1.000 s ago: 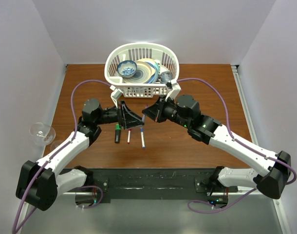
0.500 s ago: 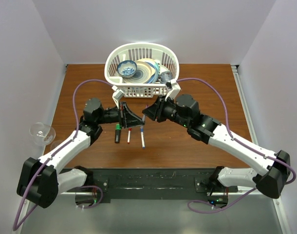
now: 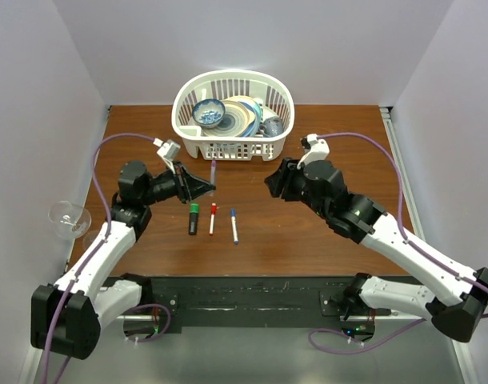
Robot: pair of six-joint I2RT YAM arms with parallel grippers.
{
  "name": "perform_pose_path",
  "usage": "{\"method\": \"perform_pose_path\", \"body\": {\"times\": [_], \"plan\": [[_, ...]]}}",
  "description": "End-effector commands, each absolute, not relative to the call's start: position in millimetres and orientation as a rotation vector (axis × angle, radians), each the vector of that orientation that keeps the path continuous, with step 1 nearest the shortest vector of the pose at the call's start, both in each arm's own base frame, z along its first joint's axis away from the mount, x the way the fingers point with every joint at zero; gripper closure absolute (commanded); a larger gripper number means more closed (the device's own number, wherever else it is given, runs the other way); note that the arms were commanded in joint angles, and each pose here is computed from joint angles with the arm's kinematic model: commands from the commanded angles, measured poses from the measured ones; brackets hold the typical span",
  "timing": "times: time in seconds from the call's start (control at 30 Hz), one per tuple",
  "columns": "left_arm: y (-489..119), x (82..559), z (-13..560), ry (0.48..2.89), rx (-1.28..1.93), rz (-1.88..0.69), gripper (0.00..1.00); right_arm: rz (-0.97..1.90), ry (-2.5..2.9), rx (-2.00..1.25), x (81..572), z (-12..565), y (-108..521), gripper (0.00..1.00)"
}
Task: Insert the pens into the pen caps
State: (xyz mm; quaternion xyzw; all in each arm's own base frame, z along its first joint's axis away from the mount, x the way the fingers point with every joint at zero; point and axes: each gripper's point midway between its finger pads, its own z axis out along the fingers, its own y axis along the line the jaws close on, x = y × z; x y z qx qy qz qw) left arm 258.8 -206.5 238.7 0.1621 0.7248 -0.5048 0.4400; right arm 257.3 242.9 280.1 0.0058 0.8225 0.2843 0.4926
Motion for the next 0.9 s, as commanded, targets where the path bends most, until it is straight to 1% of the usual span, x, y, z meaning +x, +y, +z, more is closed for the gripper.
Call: {"method": "perform_pose_path", "body": {"times": [0.0,0.07,0.1,0.23,0.33,0.4,0.47,0.5,0.6,0.73,0.87], "plan": [[-189.5,262.1,223.1,1.806,0.424,-1.116,1.00,0.230,2.035,-0.058,305.1,252.2,183.3,0.49],[-183.6,262.3,220.0,1.813,0.414,-1.059,1.00,0.112,2.078,-0.203,322.5,239.0,172.3,0.48],[-181.1,263.7,223.8,1.806,0.417,-1.029,1.00,0.096,2.085,-0.275,327.2,235.1,172.6,0.48],[-174.9,260.0,233.8,1.764,0.402,-0.972,1.00,-0.065,2.028,-0.705,343.4,214.8,162.0,0.46],[-174.8,258.4,234.7,1.761,0.404,-0.963,1.00,-0.013,1.960,-0.959,346.4,193.7,160.1,0.45],[-174.6,258.7,236.4,1.758,0.407,-0.957,1.00,0.092,1.889,-1.123,343.0,177.5,164.8,0.44],[-174.3,258.3,237.0,1.755,0.406,-0.955,1.00,0.142,1.859,-1.204,343.5,167.3,162.1,0.44],[-174.4,257.9,237.4,1.752,0.407,-0.954,1.00,0.187,1.822,-1.310,341.1,156.2,168.5,0.44],[-173.1,257.6,238.4,1.749,0.402,-0.945,1.00,0.249,1.819,-1.482,335.4,128.6,166.1,0.45],[-169.7,258.5,239.1,1.746,0.390,-0.918,1.00,0.291,1.839,-1.595,337.0,103.1,156.1,0.50],[-167.9,258.7,241.9,1.738,0.387,-0.903,1.00,0.337,1.837,-1.672,343.2,88.0,154.4,0.53]]}}
